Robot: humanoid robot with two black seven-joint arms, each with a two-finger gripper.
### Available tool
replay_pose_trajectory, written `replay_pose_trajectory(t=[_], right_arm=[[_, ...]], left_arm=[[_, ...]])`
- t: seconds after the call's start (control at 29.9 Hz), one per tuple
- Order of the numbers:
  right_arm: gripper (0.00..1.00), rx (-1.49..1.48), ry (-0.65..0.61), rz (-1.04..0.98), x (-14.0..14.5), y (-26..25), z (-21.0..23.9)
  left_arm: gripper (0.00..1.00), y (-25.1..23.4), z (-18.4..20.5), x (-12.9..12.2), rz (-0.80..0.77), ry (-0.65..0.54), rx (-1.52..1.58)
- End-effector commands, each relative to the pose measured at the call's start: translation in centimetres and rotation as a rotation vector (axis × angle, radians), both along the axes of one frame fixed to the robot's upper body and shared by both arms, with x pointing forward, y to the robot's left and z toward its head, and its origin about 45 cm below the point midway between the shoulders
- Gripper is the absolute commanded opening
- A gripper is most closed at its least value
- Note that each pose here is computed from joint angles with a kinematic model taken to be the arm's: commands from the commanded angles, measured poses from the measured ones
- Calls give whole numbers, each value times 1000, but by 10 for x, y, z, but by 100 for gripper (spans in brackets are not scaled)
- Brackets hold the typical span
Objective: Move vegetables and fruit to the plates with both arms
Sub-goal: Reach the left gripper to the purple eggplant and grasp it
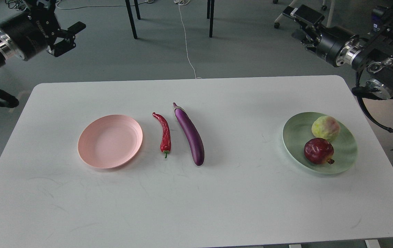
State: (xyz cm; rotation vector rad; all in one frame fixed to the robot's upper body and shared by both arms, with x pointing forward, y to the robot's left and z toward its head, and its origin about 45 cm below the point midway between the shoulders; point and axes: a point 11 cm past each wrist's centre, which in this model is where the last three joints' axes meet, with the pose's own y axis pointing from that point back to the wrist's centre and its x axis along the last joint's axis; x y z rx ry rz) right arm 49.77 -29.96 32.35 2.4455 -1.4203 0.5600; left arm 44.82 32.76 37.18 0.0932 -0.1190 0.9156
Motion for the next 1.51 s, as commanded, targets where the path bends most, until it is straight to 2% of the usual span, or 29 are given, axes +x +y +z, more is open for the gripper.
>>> replay_pose_trajectory(t=[0.0,0.23,0.43,0.57,0.7,0.84,1.04,1.24,1.47], right_arm=[[98,300,0,-91,-2,-19,8],[98,884,-9,-301,-22,-100,7],[99,1170,-11,-361,-63,-147,-20],[99,1237,49,-343,-90,-142,-52],[99,1299,102,-272,-125,-134,-75],[99,1312,145,-295,-144,-133,-94],[99,1313,175,-326,-157,-135,-109],[99,1303,180,-351,-165,-143,-114],[99,1303,180,-349,-165,-142,-113]], left_arm=[[99,-58,2,-12,-174,-81,177],[99,-135,-31,-24,-374,-195,447],[99,-189,-93,-42,-549,-238,758],[99,-199,-131,-50,-587,-238,994],[99,-208,-154,-56,-607,-230,1094],[99,-204,-181,-57,-615,-190,1174],[98,-203,-204,-43,-577,-217,1306],[95,-231,-211,-43,-573,-238,1264],[94,-234,-229,-36,-554,-178,1283]])
